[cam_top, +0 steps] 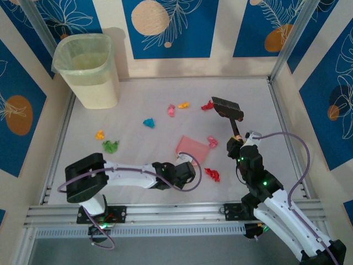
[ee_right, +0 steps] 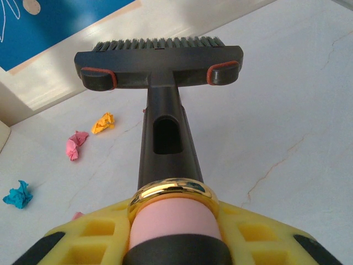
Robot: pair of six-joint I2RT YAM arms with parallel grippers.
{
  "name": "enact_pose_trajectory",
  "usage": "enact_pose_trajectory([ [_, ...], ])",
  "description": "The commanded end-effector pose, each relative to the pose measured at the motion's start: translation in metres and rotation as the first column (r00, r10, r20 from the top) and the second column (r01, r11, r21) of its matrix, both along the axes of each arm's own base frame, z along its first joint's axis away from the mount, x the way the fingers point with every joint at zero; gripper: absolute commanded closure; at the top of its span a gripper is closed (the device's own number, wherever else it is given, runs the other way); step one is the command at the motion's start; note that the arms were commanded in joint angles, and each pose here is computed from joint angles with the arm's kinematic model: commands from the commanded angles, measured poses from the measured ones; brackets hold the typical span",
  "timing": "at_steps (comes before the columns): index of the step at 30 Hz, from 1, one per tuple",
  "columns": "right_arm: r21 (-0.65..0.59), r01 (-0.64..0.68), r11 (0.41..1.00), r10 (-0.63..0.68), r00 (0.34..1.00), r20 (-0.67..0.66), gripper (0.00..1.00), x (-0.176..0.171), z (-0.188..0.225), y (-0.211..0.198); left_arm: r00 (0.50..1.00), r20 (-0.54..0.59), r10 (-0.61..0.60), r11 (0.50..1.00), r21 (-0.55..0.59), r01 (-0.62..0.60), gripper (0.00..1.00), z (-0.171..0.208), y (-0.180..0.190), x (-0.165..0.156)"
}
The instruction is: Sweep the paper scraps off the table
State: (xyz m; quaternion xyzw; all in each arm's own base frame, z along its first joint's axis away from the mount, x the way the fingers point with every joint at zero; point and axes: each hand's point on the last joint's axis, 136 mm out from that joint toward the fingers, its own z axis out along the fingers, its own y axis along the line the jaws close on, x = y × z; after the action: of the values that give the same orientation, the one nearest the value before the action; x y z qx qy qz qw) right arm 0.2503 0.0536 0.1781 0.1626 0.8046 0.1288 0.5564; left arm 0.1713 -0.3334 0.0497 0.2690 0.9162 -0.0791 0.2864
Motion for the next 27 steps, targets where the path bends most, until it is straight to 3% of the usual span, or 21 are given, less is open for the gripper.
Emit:
enact_pose_trajectory([
  [1, 0.03, 0.006, 1.0, -0.008, 0.997, 0.071, 1.0, 0.005, 0.023, 0.001, 0.998, 0.054, 0.018, 1.0, -0.02, -0.017, 0.95, 0.033, 0.002, 0.01],
  [4, 0.026, 0.013, 1.0, -0.015, 0.999, 0.048, 1.0, 0.007, 0.019, 0.001, 0.999, 0.051, -0.006, 1.0, -0.01, 0.007, 1.0, 0.045, 0.002, 0.01],
  [12, 0.011, 0.062, 0.998, -0.059, 0.987, -0.152, 1.0, 0.014, 0.004, 0.001, 0.995, -0.049, -0.084, 0.992, 0.09, 0.088, 1.0, 0.073, 0.027, 0.005],
  [17, -0.033, 0.144, 0.989, -0.147, 0.931, -0.334, 1.0, 0.013, -0.003, -0.005, 0.981, -0.107, -0.164, 0.968, 0.173, 0.181, 1.0, 0.082, 0.04, -0.005],
  [23, -0.08, 0.211, 0.974, -0.223, 0.842, -0.491, 1.0, 0.007, -0.003, -0.007, 0.967, -0.123, -0.223, 0.941, 0.232, 0.247, 1.0, 0.066, 0.042, 0.004],
  [27, -0.089, 0.244, 0.966, -0.245, 0.745, -0.621, 1.0, -0.003, -0.004, -0.006, 0.958, -0.194, -0.209, 0.961, 0.141, 0.238, 1.0, 0.061, 0.032, 0.007],
])
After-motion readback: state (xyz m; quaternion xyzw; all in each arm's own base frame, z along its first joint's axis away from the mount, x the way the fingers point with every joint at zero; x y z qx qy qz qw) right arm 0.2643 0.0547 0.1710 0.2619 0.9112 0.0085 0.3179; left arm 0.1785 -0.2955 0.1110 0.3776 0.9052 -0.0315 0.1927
